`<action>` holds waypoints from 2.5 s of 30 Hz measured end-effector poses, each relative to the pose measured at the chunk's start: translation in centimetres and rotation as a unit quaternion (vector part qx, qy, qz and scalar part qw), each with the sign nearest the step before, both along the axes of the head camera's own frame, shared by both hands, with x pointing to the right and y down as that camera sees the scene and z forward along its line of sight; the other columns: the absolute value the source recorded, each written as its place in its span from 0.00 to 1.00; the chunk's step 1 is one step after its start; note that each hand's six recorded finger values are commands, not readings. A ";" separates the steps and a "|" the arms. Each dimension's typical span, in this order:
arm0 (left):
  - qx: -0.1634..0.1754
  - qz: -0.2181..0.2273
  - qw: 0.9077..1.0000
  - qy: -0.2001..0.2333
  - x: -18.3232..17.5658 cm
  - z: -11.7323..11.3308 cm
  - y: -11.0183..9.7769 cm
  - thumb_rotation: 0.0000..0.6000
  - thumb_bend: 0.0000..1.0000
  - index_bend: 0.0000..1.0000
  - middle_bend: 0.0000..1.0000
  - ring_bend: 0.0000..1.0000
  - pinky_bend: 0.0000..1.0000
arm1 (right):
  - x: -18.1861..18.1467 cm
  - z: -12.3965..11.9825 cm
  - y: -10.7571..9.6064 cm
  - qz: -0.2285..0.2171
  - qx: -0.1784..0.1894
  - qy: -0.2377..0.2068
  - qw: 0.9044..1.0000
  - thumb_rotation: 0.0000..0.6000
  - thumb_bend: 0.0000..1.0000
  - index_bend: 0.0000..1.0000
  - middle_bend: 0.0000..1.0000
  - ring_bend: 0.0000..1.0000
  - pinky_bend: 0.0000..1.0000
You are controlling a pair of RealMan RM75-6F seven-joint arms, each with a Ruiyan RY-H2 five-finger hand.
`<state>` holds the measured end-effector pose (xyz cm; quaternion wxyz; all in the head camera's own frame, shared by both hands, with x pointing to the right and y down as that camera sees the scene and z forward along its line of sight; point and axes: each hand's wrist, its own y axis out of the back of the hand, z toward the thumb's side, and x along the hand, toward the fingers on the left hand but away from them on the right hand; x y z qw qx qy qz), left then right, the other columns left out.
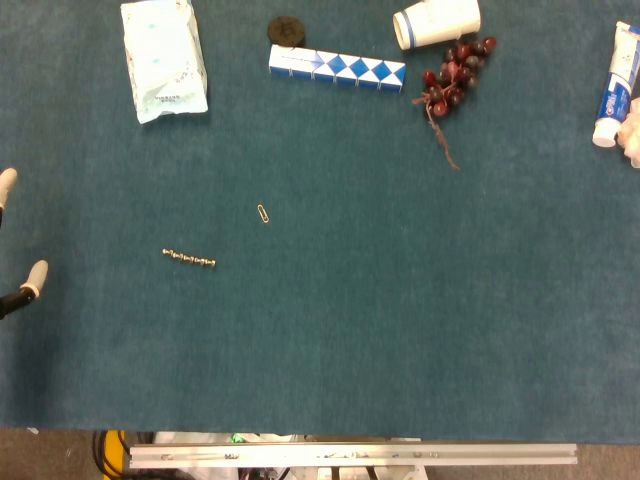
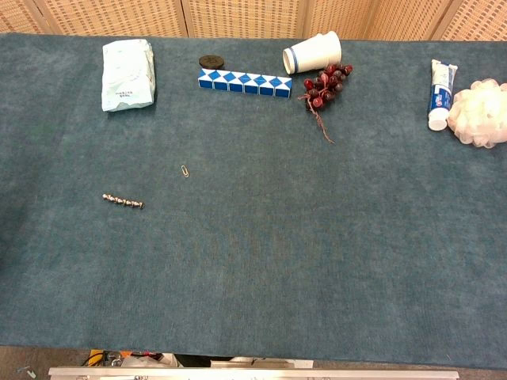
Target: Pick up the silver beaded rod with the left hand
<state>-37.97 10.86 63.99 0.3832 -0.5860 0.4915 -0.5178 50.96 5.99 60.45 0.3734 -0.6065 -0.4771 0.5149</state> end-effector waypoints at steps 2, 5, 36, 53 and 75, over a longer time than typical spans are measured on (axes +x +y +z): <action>0.000 0.000 1.000 0.000 0.0 0.0 0.1 1.00 0.26 0.03 0.08 0.10 0.04 | 0.0 0.0 0.0 0.000 0.001 0.000 1.000 1.00 0.30 0.04 0.19 0.12 0.26; -0.001 0.001 1.000 0.002 0.0 0.0 0.1 1.00 0.26 0.03 0.08 0.10 0.04 | 0.0 -0.1 -0.1 -0.001 0.004 0.000 1.000 1.00 0.30 0.04 0.19 0.12 0.26; -0.081 0.127 0.987 -0.048 4.8 3.8 -3.7 1.00 0.22 0.33 0.60 0.64 0.86 | -2.2 -3.3 -3.8 -0.031 0.062 0.024 0.997 1.00 0.30 0.04 0.19 0.12 0.26; -0.132 0.174 0.973 -0.070 9.2 8.7 -5.1 1.00 0.22 0.43 0.81 0.82 0.97 | -1.0 -2.3 -2.9 -0.015 0.045 0.020 0.999 1.00 0.30 0.04 0.19 0.13 0.26; -0.175 0.184 0.963 -0.090 11.4 12.4 -5.4 1.00 0.29 0.47 0.82 0.84 0.98 | 0.4 -1.6 -2.0 0.007 0.035 0.018 0.999 1.00 0.30 0.04 0.19 0.13 0.26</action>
